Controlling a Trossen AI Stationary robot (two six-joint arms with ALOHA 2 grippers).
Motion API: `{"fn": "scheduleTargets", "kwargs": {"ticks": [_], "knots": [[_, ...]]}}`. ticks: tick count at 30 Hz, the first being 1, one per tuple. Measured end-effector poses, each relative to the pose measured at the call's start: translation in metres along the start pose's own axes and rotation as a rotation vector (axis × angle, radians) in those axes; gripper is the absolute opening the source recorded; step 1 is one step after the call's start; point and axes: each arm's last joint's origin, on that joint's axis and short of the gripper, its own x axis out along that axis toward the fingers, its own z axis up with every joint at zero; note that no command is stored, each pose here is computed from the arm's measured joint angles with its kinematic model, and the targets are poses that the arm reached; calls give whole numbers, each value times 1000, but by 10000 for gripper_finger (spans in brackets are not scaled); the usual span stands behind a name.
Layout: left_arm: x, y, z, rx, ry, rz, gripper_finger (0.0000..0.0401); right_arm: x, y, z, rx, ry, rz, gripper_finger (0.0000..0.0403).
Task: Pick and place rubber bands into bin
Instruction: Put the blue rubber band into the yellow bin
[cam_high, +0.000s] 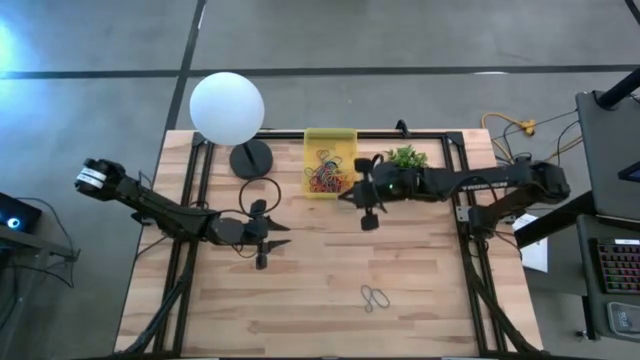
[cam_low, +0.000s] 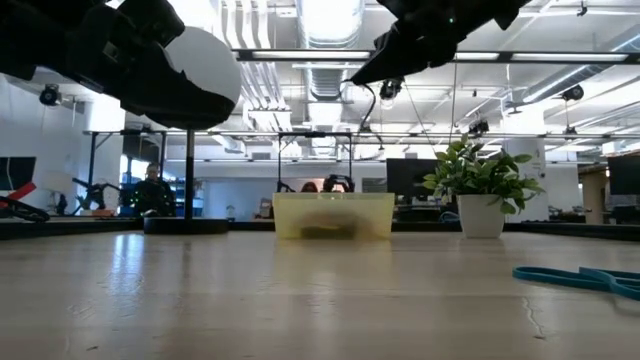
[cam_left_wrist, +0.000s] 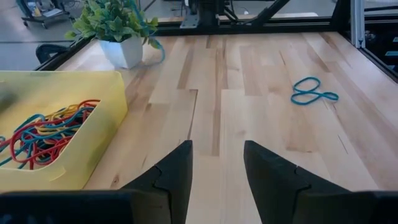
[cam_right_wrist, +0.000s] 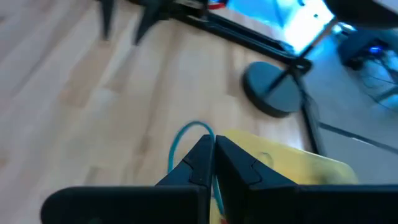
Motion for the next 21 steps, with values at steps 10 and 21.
{"fn": "scheduleTargets", "kwargs": {"ticks": [10,21], "knots": [[0,0,0,3,-2,0,129,1,-48,-6,34,23,-132,8],[0,0,-2,6,3,0,129,13,-83,-10,82,53,-197,9]]}}
